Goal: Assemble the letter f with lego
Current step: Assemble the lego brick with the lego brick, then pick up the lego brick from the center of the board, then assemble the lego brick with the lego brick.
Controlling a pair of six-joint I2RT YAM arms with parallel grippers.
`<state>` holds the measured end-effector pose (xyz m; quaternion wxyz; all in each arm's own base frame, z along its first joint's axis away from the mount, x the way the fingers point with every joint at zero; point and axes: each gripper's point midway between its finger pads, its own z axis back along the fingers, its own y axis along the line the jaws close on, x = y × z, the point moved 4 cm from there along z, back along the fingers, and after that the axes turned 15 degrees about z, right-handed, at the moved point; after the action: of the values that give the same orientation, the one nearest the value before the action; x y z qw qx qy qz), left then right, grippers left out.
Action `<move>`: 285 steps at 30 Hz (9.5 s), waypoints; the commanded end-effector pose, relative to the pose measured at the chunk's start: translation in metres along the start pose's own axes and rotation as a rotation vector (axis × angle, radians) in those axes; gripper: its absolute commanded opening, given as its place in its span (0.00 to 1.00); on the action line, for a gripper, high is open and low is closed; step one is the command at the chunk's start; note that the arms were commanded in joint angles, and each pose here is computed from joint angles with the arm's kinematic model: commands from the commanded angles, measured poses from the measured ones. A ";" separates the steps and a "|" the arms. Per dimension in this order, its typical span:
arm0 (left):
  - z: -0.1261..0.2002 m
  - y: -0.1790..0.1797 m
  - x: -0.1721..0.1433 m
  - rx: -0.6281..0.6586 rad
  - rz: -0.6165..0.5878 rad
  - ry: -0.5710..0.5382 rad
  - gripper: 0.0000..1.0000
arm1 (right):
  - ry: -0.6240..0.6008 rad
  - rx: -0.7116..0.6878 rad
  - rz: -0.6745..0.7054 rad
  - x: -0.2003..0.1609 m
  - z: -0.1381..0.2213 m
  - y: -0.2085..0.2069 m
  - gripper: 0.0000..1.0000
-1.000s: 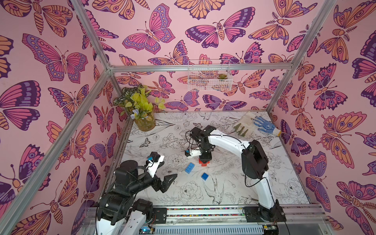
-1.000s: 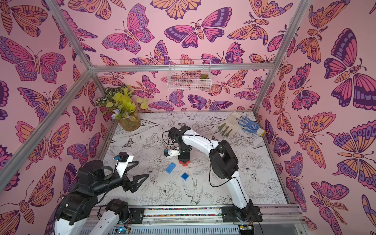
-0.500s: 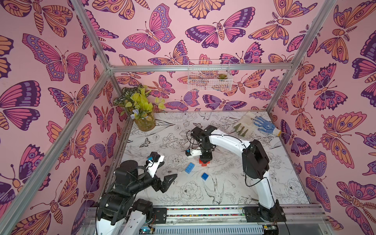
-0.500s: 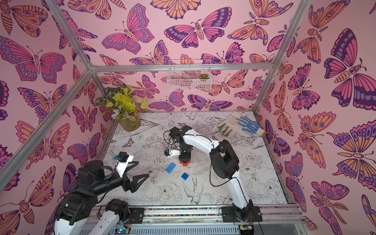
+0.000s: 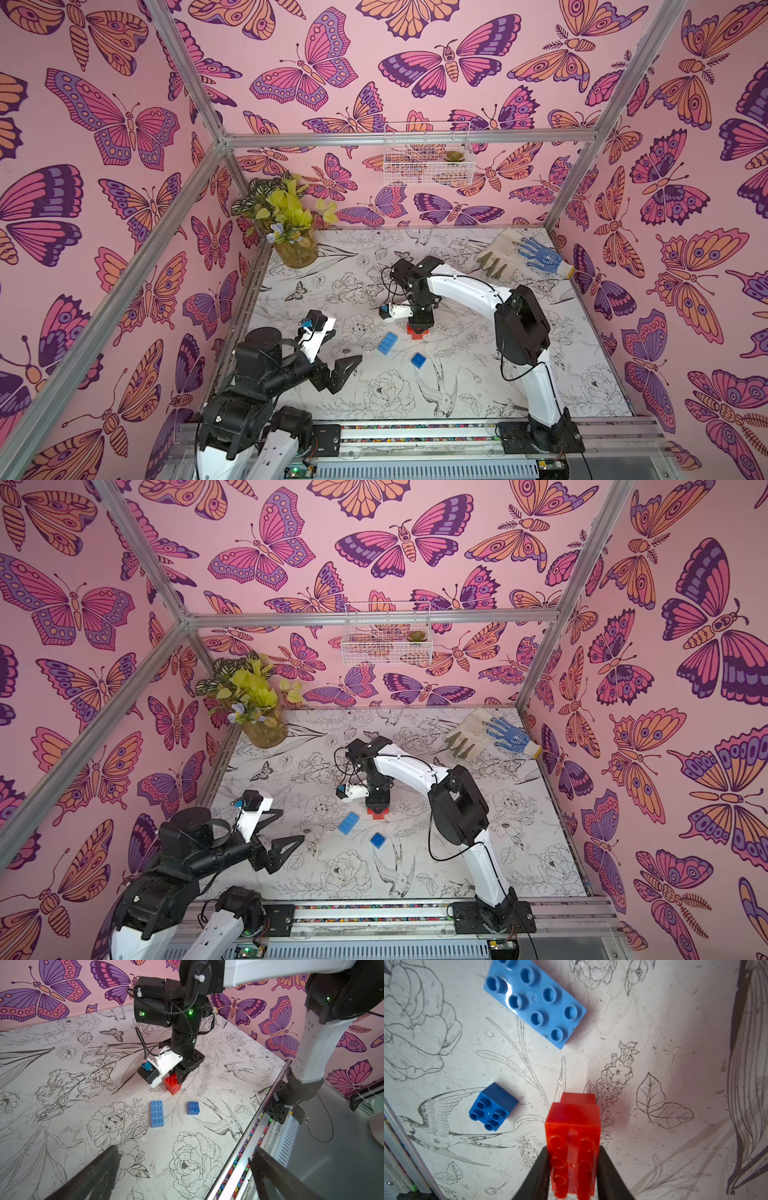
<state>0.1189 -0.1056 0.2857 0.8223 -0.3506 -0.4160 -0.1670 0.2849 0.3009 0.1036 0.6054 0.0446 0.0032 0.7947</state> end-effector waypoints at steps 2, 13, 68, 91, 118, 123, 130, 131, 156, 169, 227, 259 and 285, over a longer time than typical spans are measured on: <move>-0.003 -0.001 -0.001 -0.020 -0.008 0.001 1.00 | 0.061 0.083 -0.011 -0.011 -0.028 0.005 0.22; -0.003 -0.001 -0.001 -0.021 -0.008 0.003 1.00 | 0.086 0.116 -0.013 -0.010 -0.045 0.006 0.21; -0.003 -0.001 -0.001 -0.021 -0.009 0.002 1.00 | 0.005 0.073 -0.047 -0.003 -0.015 0.010 0.35; -0.003 -0.002 -0.002 -0.023 -0.010 0.003 1.00 | -0.050 0.020 -0.046 0.003 0.011 0.010 0.45; 0.000 -0.004 -0.003 -0.028 -0.022 -0.007 1.00 | -0.128 -0.220 -0.571 0.012 0.052 0.049 0.55; 0.002 -0.005 -0.003 -0.028 -0.030 -0.018 1.00 | -0.095 -0.275 -0.638 0.022 0.046 0.069 0.55; 0.002 -0.005 -0.003 -0.031 -0.029 -0.014 1.00 | -0.106 -0.302 -0.691 0.034 0.023 0.088 0.54; 0.002 -0.005 -0.003 -0.031 -0.030 -0.015 1.00 | -0.097 -0.298 -0.691 0.034 0.019 0.090 0.54; 0.000 -0.003 -0.003 -0.026 -0.021 -0.004 1.00 | -0.036 -0.264 -0.633 0.026 -0.041 0.093 0.54; 0.000 -0.003 -0.003 -0.026 -0.022 -0.004 1.00 | -0.030 -0.257 -0.638 0.020 -0.047 0.087 0.54; 0.005 -0.007 -0.004 -0.034 -0.047 -0.020 1.00 | -0.144 -0.112 -0.060 0.040 0.084 0.091 0.28; 0.002 -0.005 -0.004 -0.027 -0.043 -0.006 1.00 | -0.100 -0.046 0.059 0.007 0.040 0.014 0.27; 0.001 -0.003 -0.004 -0.015 -0.036 -0.001 1.00 | -0.122 -0.003 0.063 0.003 0.019 0.006 0.28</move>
<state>0.1136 -0.1051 0.2880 0.8149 -0.3498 -0.4268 -0.1771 0.2799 0.3015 0.1274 0.5804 0.0816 -0.0444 0.8090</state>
